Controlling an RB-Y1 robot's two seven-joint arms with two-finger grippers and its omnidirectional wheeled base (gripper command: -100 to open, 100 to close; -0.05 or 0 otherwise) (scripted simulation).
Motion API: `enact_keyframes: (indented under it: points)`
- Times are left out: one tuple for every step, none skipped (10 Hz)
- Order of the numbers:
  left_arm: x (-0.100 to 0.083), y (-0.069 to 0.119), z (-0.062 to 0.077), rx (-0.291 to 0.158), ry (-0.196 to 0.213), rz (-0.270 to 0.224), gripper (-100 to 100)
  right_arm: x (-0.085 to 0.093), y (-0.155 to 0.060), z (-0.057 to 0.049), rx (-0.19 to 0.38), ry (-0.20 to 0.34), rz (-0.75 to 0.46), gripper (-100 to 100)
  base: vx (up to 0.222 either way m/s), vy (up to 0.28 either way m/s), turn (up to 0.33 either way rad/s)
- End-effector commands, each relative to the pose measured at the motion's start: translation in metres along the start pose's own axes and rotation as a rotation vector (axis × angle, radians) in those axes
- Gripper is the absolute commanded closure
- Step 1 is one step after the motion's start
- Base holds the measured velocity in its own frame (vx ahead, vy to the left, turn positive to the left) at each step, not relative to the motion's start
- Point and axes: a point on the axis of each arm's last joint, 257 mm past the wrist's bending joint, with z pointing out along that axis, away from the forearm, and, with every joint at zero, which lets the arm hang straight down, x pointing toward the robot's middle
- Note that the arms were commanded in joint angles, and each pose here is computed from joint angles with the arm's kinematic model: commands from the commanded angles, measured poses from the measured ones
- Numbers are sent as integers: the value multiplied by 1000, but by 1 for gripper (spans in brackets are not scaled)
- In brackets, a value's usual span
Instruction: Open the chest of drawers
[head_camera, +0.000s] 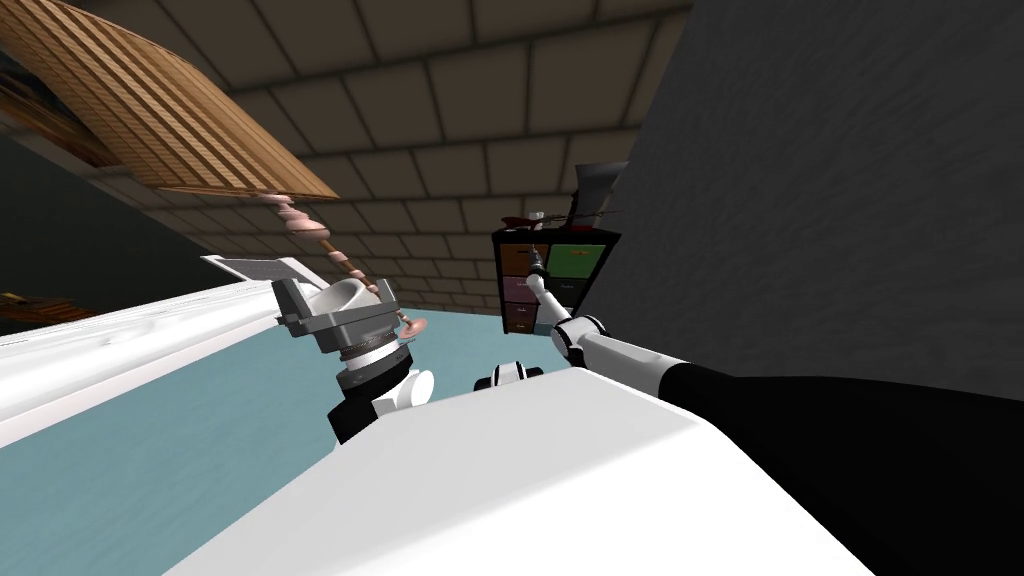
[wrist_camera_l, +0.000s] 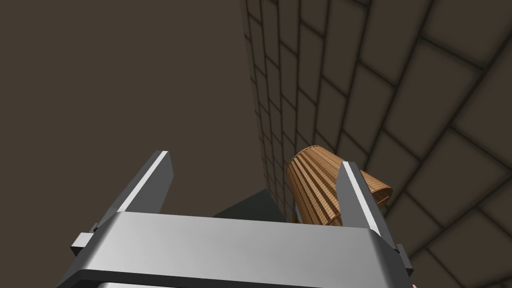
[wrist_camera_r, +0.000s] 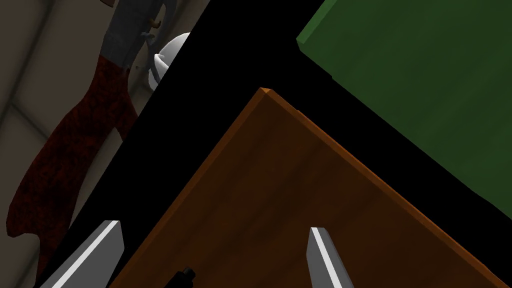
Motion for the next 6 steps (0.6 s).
enact_keyframes:
  points:
    - [0, 0, 0, 0, 0, 0, 0, 15, -7, 14, 2, 14, 18, -100, -24, -28, -10]
    - [0, 0, 0, 0, 0, 0, 0, 8, -14, 19, -2, -18, 61, -100, -34, -44, -30]
    - [0, 0, 0, 0, 0, 0, 0, 8, -14, 19, -2, -18, 61, -100, -27, -47, -11]
    - [0, 0, 0, 0, 0, 0, 0, 2, -18, 20, -3, -37, 84, -100, -37, -38, -17]
    - [0, 0, 0, 0, 0, 0, 0, -14, -29, 21, -6, -78, 138, -100, -43, -62, -40]
    - [0, 0, 0, 0, 0, 0, 0, -24, -35, 19, -6, -102, 167, -100, -36, -74, -47]
